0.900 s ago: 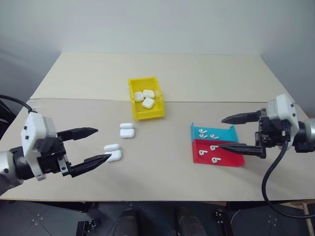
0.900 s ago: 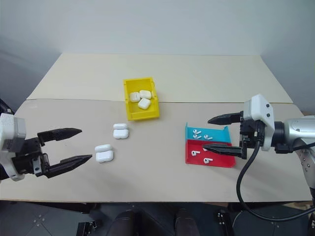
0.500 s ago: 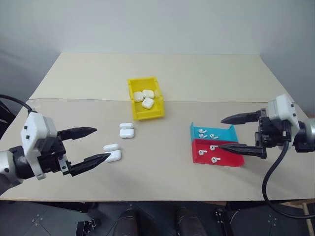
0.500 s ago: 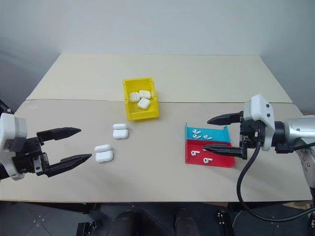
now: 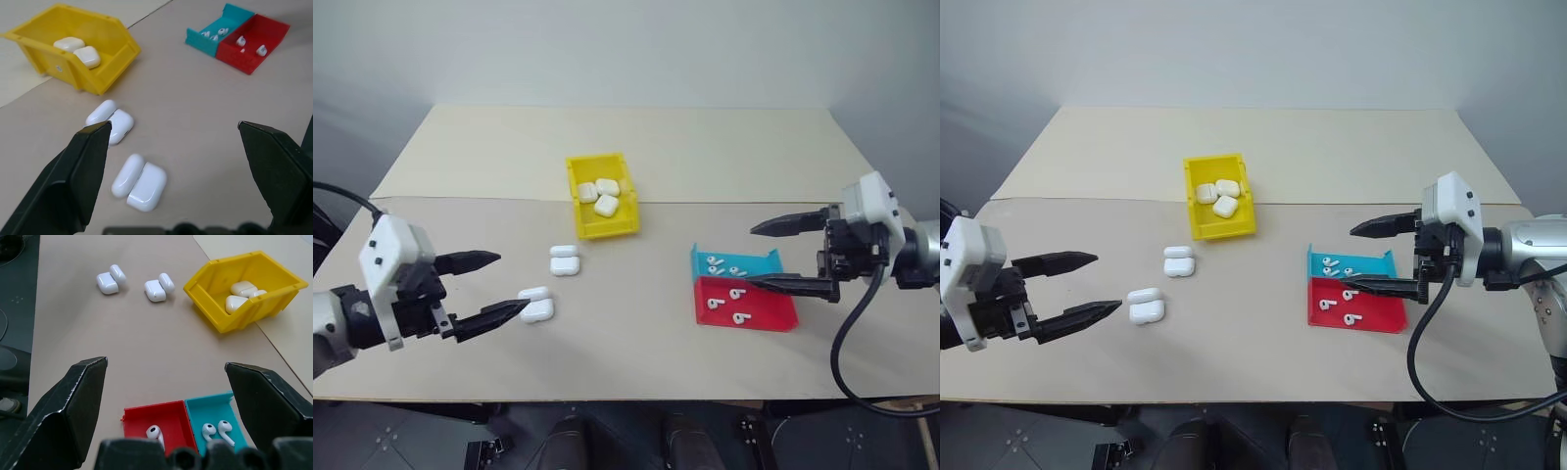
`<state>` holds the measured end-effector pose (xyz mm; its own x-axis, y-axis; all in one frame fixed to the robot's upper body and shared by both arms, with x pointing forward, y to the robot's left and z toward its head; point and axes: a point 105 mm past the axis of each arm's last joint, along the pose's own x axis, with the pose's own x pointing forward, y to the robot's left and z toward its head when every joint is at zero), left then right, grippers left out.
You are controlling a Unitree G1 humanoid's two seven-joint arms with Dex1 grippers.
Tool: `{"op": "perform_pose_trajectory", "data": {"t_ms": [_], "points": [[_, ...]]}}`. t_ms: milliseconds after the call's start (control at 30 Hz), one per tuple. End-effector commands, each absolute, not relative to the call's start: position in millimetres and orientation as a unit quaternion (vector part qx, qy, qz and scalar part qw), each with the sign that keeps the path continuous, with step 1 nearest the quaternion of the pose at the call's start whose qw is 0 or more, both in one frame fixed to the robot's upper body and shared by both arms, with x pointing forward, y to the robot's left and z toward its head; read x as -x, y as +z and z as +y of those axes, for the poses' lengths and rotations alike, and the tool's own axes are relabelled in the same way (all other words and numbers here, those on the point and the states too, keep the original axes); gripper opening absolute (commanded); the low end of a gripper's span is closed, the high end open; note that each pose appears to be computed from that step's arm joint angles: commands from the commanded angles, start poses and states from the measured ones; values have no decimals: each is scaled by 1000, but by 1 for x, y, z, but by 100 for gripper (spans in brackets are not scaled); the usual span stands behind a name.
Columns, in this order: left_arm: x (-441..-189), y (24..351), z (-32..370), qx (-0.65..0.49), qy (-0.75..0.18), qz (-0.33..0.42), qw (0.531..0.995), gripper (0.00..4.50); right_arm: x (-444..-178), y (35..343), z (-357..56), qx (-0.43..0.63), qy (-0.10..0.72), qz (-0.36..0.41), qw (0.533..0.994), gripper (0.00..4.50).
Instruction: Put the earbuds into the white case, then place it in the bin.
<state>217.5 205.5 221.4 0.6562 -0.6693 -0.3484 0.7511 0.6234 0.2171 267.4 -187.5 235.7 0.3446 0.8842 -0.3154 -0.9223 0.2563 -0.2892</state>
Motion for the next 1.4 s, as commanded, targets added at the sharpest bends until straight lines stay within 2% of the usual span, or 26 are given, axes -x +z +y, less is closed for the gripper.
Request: {"op": "perform_pose_trajectory", "data": {"t_ms": [33, 233, 333, 567, 767, 933, 1100, 1400], "points": [[-220, 211, 211, -215, -371, 222, 876, 450, -264, 242, -185, 223, 573, 30, 788, 446], [-218, 195, 231, -268, -316, 399, 818, 450, -262, 242, -182, 217, 572, 24, 791, 446], [-223, 190, 228, -300, -311, 394, 811, 450, -261, 239, -181, 214, 572, 24, 792, 446], [-234, 187, 216, -225, -303, 417, 827, 450, -259, 239, -180, 210, 569, 21, 794, 446], [-244, 187, 218, -219, -276, 420, 836, 450, -259, 238, -181, 212, 569, 24, 794, 446], [-269, 191, 219, -196, -242, 406, 859, 450, -263, 242, -178, 211, 570, 14, 794, 446], [-295, 205, 200, -188, -241, 355, 884, 450, -262, 238, -173, 206, 569, 8, 796, 446], [-297, 204, 209, -211, -215, 402, 865, 450, -257, 236, -173, 197, 563, 8, 803, 446]]}}
